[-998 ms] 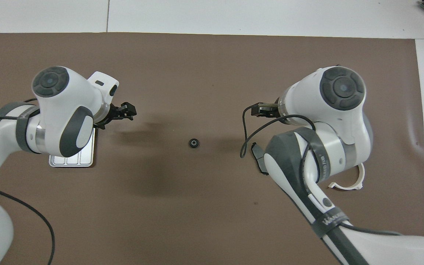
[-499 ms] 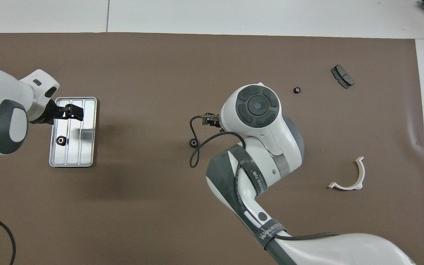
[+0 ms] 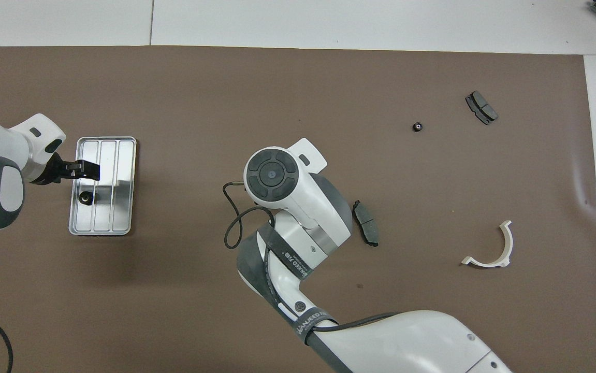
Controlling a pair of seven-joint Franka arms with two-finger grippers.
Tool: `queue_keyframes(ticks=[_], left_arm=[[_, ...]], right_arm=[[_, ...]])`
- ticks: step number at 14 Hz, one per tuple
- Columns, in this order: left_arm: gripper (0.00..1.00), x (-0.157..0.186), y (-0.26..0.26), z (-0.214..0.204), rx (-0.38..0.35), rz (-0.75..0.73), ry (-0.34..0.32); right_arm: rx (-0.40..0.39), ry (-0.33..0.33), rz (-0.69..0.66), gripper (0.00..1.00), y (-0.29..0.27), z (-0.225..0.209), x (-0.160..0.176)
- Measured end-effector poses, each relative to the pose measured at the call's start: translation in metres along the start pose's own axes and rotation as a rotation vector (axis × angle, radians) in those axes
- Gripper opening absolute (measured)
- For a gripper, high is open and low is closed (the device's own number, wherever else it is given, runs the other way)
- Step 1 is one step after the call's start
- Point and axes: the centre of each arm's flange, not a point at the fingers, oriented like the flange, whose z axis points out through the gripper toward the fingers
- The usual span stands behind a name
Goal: Place bearing gear from tray to pile
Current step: 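Grasp the second gear with the right gripper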
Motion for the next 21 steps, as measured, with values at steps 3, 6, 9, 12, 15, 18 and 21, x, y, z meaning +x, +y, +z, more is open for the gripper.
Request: queue_keyframes(ticks=[3,6,9,12,15,18,21], left_arm=[[0.94,-0.006,0.000,0.011,-0.001,-0.001,-0.010],[0.85,-0.009,0.000,0.015,-0.002,-0.005,-0.019],[0.80,-0.014,0.001,0.020,-0.003,-0.009,-0.033],[0.74,-0.017,0.000,0.024,-0.003,-0.014,-0.041],[0.68,-0.018,-0.001,0.024,-0.001,-0.019,-0.041],[0.65,-0.022,0.000,0.025,0.000,-0.026,-0.047],[0.59,-0.025,0.000,0.029,-0.001,-0.035,-0.057]], right_arm=[[0.013,0.015,-0.021,1.00,-0.014,0.013,-0.005],[0.017,0.018,-0.026,1.00,-0.017,0.019,-0.008],[0.008,0.009,-0.045,1.00,-0.021,0.030,-0.020],[-0.006,-0.005,-0.060,0.96,-0.023,0.042,-0.031],[-0.001,-0.002,-0.070,0.82,-0.026,0.047,-0.038],[0.028,0.026,-0.068,0.67,-0.026,0.048,-0.035],[0.039,0.037,-0.066,0.67,-0.023,0.054,-0.036]])
